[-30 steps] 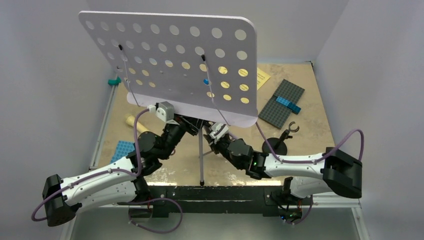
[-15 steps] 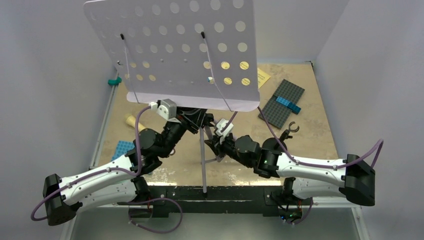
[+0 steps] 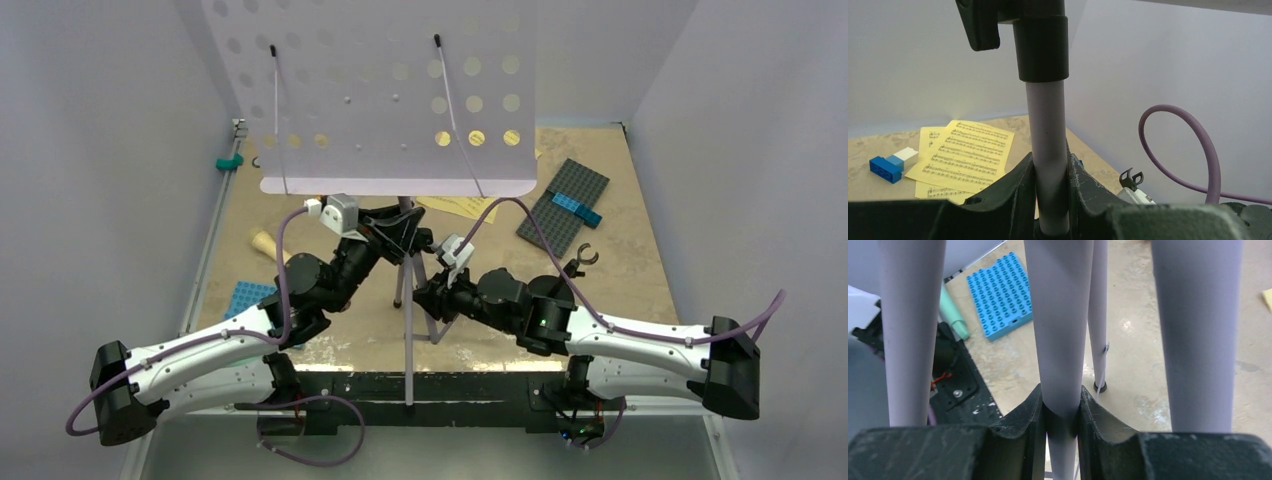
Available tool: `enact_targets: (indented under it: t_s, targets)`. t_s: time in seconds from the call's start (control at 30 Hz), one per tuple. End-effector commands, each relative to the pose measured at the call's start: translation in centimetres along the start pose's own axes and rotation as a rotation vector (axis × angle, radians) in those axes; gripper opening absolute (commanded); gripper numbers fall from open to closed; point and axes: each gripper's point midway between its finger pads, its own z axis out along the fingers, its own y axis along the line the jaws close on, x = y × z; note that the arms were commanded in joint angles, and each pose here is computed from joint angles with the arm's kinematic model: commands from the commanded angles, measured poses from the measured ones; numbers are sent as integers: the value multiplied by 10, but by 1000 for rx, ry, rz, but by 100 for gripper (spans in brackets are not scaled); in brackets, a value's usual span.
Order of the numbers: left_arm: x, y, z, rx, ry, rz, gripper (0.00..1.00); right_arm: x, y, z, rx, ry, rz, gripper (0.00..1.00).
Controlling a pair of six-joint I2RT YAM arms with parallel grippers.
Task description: Pack up the instrument practice props
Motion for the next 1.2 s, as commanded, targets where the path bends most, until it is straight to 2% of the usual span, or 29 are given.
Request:
enact_targets:
  t_s: [0.0, 0.17, 0.37, 0.6, 0.93, 1.17]
  targets:
    - [81, 59, -16, -207, 253, 192, 0, -49, 84, -37, -371, -90, 207, 0]
    - [100, 67, -20, -239, 286, 193, 0, -48, 83, -39, -358, -56, 205, 0]
    - [117, 72, -24, -251, 282, 158, 0, -23, 76, -34, -320, 39, 187, 0]
    - [125, 75, -28, -255, 252, 115, 0, -17, 66, -38, -278, 0, 193, 0]
    - [45, 54, -13, -224, 112, 74, 0, -68, 92, -62, -374, -33, 164, 0]
    - [22, 52, -15, -222, 60, 66, 0, -65, 92, -62, -373, -38, 172, 0]
